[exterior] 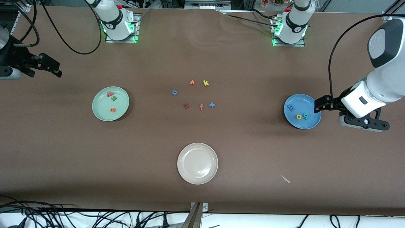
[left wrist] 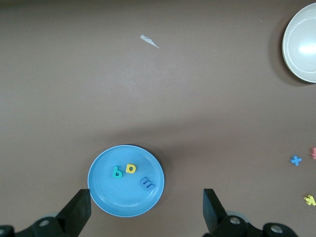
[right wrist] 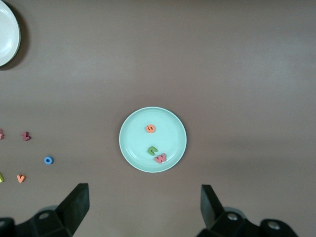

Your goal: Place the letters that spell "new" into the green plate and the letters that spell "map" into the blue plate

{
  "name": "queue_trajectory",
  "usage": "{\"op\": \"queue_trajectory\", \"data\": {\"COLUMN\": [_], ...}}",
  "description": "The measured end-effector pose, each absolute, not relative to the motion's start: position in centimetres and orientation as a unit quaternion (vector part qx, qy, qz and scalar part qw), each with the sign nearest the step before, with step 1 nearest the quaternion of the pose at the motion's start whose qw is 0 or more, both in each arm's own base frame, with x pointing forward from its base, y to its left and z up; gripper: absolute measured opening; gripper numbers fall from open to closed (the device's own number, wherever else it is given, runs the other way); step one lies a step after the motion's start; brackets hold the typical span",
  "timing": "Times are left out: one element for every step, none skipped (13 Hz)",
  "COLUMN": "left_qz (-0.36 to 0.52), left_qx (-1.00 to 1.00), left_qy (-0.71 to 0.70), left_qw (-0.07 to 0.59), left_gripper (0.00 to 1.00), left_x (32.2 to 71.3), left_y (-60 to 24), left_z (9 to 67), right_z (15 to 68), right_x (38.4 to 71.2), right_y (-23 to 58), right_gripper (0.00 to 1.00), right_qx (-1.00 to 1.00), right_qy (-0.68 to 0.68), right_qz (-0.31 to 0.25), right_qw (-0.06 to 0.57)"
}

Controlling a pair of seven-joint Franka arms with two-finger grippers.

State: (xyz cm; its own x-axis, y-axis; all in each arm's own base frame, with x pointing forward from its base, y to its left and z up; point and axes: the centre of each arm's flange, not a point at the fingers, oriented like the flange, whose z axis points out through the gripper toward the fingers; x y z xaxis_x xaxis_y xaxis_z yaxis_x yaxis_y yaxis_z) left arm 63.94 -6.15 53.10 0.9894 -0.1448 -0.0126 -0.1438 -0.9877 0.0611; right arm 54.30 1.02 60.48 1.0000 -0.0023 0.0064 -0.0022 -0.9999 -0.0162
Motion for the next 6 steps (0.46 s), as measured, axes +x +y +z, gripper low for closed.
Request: {"op": "queue_trajectory", "data": {"left_qz": [-0.008, -0.007, -0.006, -0.006, -0.007, -0.009], "left_qx": [0.997, 0.997, 0.997, 0.997, 0.997, 0.997], "left_qy": [-0.072, -0.073, -0.073, -0.074, -0.074, -0.075], "left_qw": [0.03, 0.03, 0.03, 0.03, 0.03, 0.03], "left_gripper": [1.0, 1.0, 1.0, 1.0, 1.0, 1.0], "left_x": [63.89, 63.88, 63.86, 63.83, 63.79, 63.74], "left_y": [-6.16, -6.15, -6.19, -6.29, -6.34, -6.35], "left_z": [53.28, 53.39, 53.47, 53.53, 53.54, 53.5], "right_z": [60.48, 60.48, 60.48, 60.48, 60.48, 60.48], "right_x": [54.3, 54.3, 54.3, 54.3, 54.3, 54.3], "right_y": [1.02, 1.02, 1.02, 1.02, 1.02, 1.02], "right_gripper": [1.0, 1.0, 1.0, 1.0, 1.0, 1.0], "right_qx": [-1.0, -1.0, -1.0, -1.0, -1.0, -1.0], "right_qy": [0.001, 0.001, 0.001, 0.001, 0.001, 0.001], "right_qz": [-0.003, -0.003, -0.003, -0.003, -0.003, -0.003], "right_qw": [0.008, 0.008, 0.008, 0.008, 0.008, 0.008]}}
